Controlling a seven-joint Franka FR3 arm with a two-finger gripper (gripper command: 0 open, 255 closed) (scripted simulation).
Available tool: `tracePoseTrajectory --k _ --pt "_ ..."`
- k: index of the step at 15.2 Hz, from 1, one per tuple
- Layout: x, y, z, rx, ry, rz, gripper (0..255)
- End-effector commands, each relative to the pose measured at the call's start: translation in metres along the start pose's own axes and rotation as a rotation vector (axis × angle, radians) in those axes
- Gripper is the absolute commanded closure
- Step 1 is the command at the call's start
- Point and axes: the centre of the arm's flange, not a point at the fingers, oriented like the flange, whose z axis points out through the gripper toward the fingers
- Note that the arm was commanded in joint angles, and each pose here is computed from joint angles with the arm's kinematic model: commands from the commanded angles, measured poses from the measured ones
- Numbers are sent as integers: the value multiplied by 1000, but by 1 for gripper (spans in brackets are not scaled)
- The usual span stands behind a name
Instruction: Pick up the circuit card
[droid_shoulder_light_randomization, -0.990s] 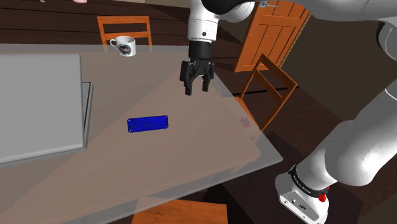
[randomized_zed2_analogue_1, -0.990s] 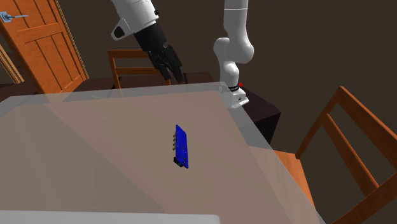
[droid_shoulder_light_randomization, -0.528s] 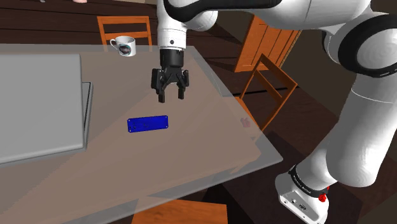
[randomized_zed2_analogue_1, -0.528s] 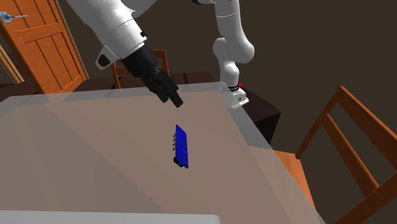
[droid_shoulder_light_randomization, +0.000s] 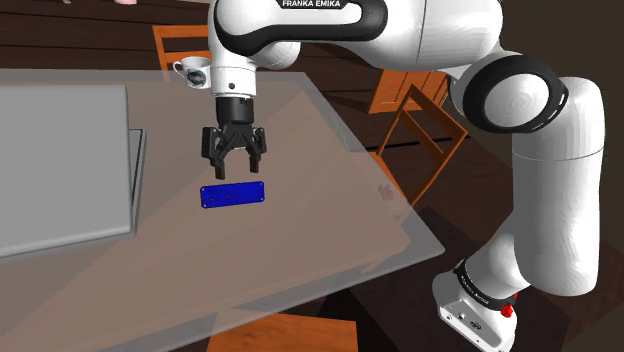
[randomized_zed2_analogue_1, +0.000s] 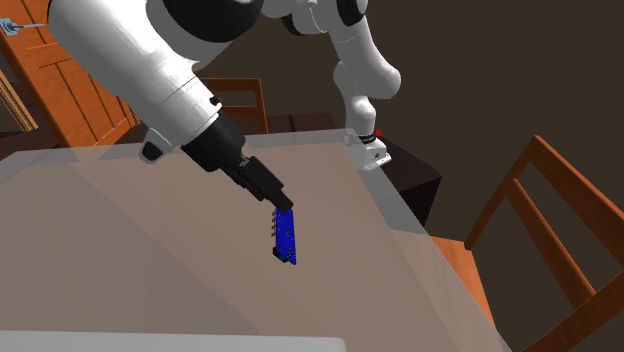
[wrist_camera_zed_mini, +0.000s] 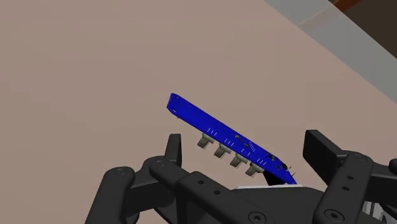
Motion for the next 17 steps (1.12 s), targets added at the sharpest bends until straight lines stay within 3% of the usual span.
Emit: tracePoseTrajectory --k 1,6,7,17 --pt "5 3 9 1 -1 -1 0" --pt "14 10 25 1 -1 -1 0" --pt "14 11 25 1 -1 -1 255" --pt "11 8 20 1 -1 -1 255"
